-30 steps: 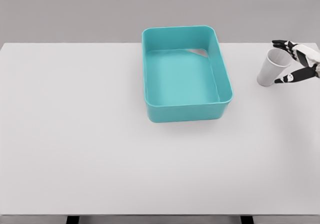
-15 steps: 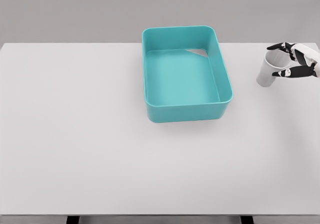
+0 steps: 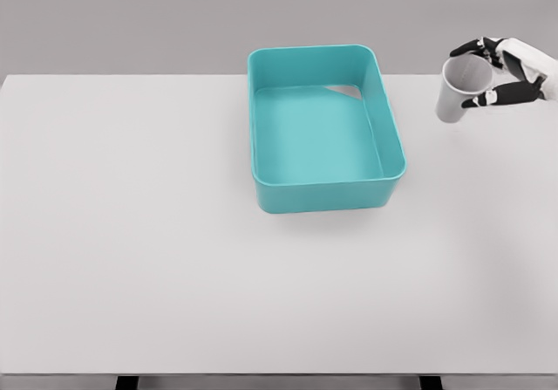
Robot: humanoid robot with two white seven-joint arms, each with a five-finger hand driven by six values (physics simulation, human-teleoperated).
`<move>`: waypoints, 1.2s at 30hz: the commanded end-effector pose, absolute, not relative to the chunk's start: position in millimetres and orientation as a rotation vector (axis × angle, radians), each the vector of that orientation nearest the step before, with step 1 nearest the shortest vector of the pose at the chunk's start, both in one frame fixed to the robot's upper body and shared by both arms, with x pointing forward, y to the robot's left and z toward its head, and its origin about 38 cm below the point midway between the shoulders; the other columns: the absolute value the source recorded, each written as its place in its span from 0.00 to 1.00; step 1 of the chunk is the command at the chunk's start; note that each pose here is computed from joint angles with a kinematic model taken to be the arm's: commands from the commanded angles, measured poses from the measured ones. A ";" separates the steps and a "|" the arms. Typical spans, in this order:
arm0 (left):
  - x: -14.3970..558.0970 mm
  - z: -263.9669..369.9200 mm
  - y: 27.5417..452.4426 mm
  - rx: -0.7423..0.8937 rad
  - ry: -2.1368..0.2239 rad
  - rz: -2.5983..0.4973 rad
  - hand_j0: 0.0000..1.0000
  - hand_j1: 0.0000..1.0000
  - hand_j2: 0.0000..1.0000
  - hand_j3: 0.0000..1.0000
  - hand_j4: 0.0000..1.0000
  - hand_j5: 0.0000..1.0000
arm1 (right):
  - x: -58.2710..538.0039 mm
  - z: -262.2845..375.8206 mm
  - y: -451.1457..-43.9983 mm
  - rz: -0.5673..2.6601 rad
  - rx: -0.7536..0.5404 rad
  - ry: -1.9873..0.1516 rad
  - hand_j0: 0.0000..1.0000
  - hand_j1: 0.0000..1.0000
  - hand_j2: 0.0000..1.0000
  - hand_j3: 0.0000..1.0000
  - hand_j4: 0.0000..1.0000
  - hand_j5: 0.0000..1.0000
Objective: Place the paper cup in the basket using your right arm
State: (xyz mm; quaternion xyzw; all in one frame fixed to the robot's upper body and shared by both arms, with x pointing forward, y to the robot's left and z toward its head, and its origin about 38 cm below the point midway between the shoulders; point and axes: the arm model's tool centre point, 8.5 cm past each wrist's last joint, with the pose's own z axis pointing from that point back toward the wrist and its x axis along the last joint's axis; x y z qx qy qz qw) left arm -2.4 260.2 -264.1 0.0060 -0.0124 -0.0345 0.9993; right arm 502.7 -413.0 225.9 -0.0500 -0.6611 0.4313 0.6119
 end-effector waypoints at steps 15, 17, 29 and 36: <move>-2.4 -264.1 260.2 0.012 -0.025 -0.069 1.00 1.00 1.00 1.00 1.00 1.00 | 496.7 293.3 -302.6 1.332 -0.120 -1.716 0.68 0.68 0.68 0.68 0.68 0.68; -2.4 -264.1 260.2 0.012 -0.025 -0.069 1.00 1.00 1.00 1.00 1.00 1.00 | 499.9 293.3 -287.0 1.365 -0.121 -1.719 0.68 0.68 0.68 0.68 0.68 0.68; -2.4 -264.1 260.2 0.012 -0.025 -0.069 1.00 1.00 1.00 1.00 1.00 1.00 | 510.4 259.4 -189.1 1.673 -0.266 -1.548 0.68 0.68 0.68 0.68 0.68 0.68; -2.4 -264.1 260.2 0.012 -0.025 -0.069 1.00 1.00 1.00 1.00 1.00 1.00 | 512.5 237.3 -168.1 1.843 -0.422 -1.388 0.68 0.68 0.68 0.68 0.68 0.68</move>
